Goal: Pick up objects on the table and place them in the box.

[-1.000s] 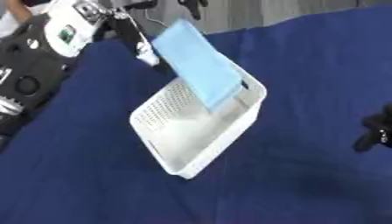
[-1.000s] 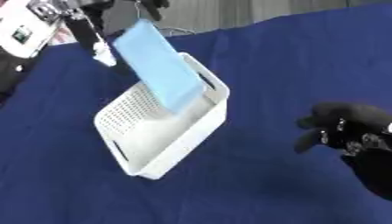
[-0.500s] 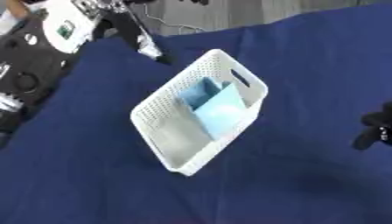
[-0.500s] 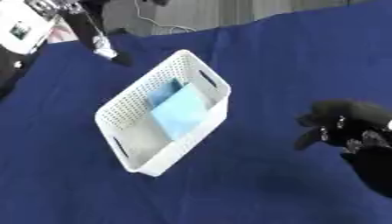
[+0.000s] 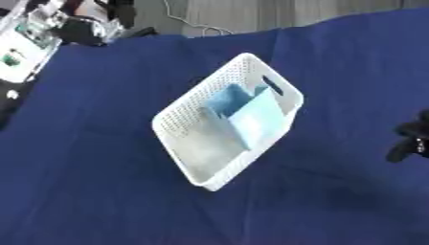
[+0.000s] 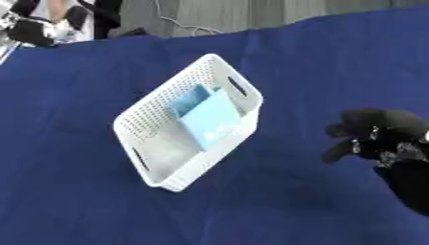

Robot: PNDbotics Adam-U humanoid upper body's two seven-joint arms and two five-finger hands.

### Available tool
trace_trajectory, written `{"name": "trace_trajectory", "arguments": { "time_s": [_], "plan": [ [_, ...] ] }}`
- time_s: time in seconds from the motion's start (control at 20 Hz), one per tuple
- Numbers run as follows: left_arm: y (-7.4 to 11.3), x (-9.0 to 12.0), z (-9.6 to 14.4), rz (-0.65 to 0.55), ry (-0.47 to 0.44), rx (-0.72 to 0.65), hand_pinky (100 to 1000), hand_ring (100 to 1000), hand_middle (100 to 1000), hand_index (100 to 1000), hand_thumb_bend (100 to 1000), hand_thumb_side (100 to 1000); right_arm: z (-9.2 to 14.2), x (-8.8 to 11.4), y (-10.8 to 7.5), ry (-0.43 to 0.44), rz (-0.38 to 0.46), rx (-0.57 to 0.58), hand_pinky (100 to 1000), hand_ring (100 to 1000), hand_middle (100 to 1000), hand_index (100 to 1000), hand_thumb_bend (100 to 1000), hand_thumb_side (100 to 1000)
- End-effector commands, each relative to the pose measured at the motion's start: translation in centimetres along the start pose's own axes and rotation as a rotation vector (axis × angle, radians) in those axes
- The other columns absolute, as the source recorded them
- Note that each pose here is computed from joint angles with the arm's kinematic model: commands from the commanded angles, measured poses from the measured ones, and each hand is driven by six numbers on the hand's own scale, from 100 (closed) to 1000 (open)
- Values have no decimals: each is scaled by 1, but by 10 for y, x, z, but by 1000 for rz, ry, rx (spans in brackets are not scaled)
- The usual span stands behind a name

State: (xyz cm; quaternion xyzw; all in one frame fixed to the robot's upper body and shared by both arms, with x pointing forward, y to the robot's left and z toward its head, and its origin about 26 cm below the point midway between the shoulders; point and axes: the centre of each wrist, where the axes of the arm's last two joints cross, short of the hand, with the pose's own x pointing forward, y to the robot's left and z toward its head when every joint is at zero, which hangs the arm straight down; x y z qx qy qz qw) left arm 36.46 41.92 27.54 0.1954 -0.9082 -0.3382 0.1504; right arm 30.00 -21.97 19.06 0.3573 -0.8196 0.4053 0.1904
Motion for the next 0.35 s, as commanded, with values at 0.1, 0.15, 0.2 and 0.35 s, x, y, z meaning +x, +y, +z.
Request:
{"name": "trace_trajectory", "arguments": {
  "time_s": [0.1,0.15,0.2,0.35],
  "plan": [
    [35,30,2,-88,-62,44,664,755,755,827,100,755,3,4,-1,-63,110,85,762,912,936,992,100,789],
    [35,34,10,-124,-62,45,666,759,760,831,100,762,4,4,0,-60,116,83,763,912,936,992,100,789],
    [30,36,22,-143,-46,64,660,757,765,838,100,782,5,4,0,-59,122,81,763,912,936,992,100,789],
    [11,40,55,-157,31,164,644,750,767,846,100,839,8,4,0,-59,134,72,763,912,936,992,100,789]
  ]
}}
